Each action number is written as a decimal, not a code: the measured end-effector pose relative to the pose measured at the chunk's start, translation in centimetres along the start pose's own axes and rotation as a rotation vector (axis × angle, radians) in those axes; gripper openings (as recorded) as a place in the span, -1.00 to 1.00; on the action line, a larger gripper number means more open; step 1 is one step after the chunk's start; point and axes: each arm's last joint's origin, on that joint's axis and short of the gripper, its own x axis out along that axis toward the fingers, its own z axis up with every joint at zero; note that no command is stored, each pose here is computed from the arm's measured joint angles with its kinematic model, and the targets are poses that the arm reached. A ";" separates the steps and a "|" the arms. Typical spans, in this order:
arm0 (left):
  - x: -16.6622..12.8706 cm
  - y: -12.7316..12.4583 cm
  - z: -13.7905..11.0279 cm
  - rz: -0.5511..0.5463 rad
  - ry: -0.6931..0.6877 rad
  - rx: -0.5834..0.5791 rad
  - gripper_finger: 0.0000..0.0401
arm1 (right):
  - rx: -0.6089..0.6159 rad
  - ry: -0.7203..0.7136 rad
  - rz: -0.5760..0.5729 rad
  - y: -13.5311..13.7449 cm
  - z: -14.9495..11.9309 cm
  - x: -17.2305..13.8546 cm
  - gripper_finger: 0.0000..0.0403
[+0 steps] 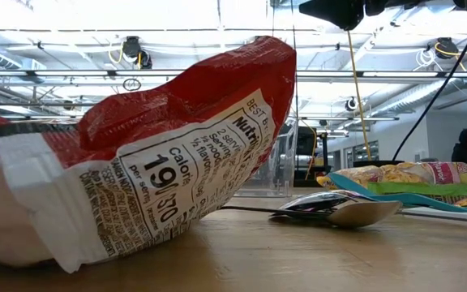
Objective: Pick & Place Food Item
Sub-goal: Put the gold seasoning bottle into the top left transparent bin
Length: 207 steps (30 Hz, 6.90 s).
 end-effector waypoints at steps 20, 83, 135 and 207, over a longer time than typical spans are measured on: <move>2.0 0.7 -0.6 0.047 0.014 0.022 0.53 | -0.003 -0.024 0.023 0.5 0.3 -0.2 0.71; 4.6 0.9 0.5 0.064 0.054 0.035 0.62 | -0.013 -0.023 0.023 0.5 0.3 -0.2 0.71; 12.2 5.4 0.3 0.174 -0.190 0.458 0.05 | -0.040 -0.033 0.037 0.8 0.4 -0.3 0.71; 9.9 8.6 5.1 -0.033 -0.206 -0.087 0.38 | -0.022 -0.040 0.039 0.9 0.5 -0.4 0.71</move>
